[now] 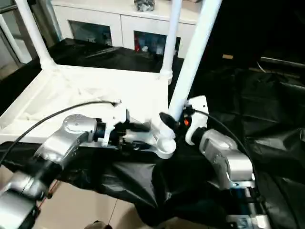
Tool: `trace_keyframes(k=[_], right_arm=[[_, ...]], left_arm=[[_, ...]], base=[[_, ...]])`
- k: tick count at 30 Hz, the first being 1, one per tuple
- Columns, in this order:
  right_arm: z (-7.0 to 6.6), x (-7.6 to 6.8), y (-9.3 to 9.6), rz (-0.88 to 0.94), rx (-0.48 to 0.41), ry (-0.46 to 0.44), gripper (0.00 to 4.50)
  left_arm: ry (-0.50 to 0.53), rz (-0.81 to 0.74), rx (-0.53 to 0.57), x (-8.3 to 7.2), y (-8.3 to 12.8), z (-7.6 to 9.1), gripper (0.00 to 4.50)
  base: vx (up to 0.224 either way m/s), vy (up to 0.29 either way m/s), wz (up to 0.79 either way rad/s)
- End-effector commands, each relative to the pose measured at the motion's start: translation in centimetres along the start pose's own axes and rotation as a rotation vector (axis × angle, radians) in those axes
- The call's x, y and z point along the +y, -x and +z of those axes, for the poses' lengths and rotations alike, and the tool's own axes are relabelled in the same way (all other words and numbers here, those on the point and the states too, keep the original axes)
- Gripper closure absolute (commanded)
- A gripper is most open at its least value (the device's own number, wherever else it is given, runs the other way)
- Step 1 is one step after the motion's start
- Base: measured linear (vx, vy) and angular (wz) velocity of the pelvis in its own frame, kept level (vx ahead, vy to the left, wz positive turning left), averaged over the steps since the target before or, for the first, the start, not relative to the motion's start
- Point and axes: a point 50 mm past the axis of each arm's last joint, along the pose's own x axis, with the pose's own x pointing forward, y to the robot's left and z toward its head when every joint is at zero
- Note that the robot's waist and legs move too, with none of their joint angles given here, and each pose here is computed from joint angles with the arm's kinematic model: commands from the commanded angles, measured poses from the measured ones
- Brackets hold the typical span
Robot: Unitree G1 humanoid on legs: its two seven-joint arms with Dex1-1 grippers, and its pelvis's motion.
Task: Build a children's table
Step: Pick table leg, then insert table leg to table base
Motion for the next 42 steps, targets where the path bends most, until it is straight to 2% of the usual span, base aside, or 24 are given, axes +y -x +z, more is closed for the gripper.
trace_keyframes(k=[1,3,12,15,18,21,22,26,28,34,36,38,39,40,41,42], right_arm=[[0.6,0.0,0.4,-0.001,-0.015,0.026,2.59],[0.5,-0.1,0.5,-0.005,-0.011,0.030,2.59],[0.4,-0.1,0.6,-0.006,-0.001,0.035,2.59],[0.4,-0.1,0.6,-0.004,0.001,0.036,2.59],[0.4,-0.1,0.6,0.001,0.003,0.039,2.59],[0.5,-0.1,0.6,0.004,0.003,0.041,2.59],[0.5,0.0,0.6,0.007,0.002,0.041,2.59],[0.7,0.1,0.6,0.027,0.000,0.041,2.59],[0.8,0.2,0.6,0.039,0.001,0.041,2.59],[1.1,0.3,0.6,0.072,0.005,0.043,2.59],[1.7,0.6,0.3,0.104,-0.004,0.035,2.59],[1.8,0.8,0.2,0.116,-0.006,0.031,2.59],[1.9,0.8,0.2,0.126,-0.006,0.026,2.59],[2.0,1.1,0.0,0.155,0.002,0.027,2.59],[2.0,1.1,0.0,0.162,0.010,0.033,2.59],[2.0,1.1,0.0,0.162,0.010,0.033,2.59]], left_arm=[[-0.027,-0.016,0.035,0.3,0.1,0.0,2.33],[-0.030,-0.024,0.056,0.4,0.1,-0.4,2.36],[-0.037,-0.067,0.119,0.8,0.3,-1.5,3.11],[-0.041,-0.063,0.133,1.0,0.4,-1.7,3.20],[-0.057,-0.064,0.165,1.1,0.4,-1.9,3.59],[-0.063,-0.071,0.183,1.2,0.5,-2.1,3.64],[-0.063,-0.073,0.186,1.2,0.5,-2.1,3.87],[-0.051,-0.078,0.182,1.4,0.5,-2.1,4.08],[-0.043,-0.085,0.183,1.4,0.5,-2.1,4.37],[-0.037,-0.130,0.270,0.9,1.0,-3.4,4.50],[0.020,-0.082,0.322,1.1,1.4,-4.2,4.50],[0.034,-0.062,0.333,1.1,1.5,-4.4,4.50],[0.043,-0.051,0.331,1.2,1.6,-4.5,4.50],[0.119,0.029,0.283,1.5,1.6,-4.4,4.50],[0.150,0.060,0.264,1.7,1.6,-4.4,4.50],[0.150,0.060,0.264,1.7,1.6,-4.4,4.50]], base=[[0.000,0.000,0.00],[0.000,0.000,0.00],[0.000,0.000,0.00],[0.000,0.000,0.00],[0.000,0.000,0.00],[0.000,0.000,0.00],[0.000,0.000,0.00],[0.000,0.000,0.00],[0.000,0.000,0.00],[0.000,0.000,0.00],[0.000,0.000,0.00],[0.000,0.000,0.00],[0.000,0.000,0.00],[0.000,0.000,0.00],[0.000,0.000,0.00],[0.000,0.000,0.00]])
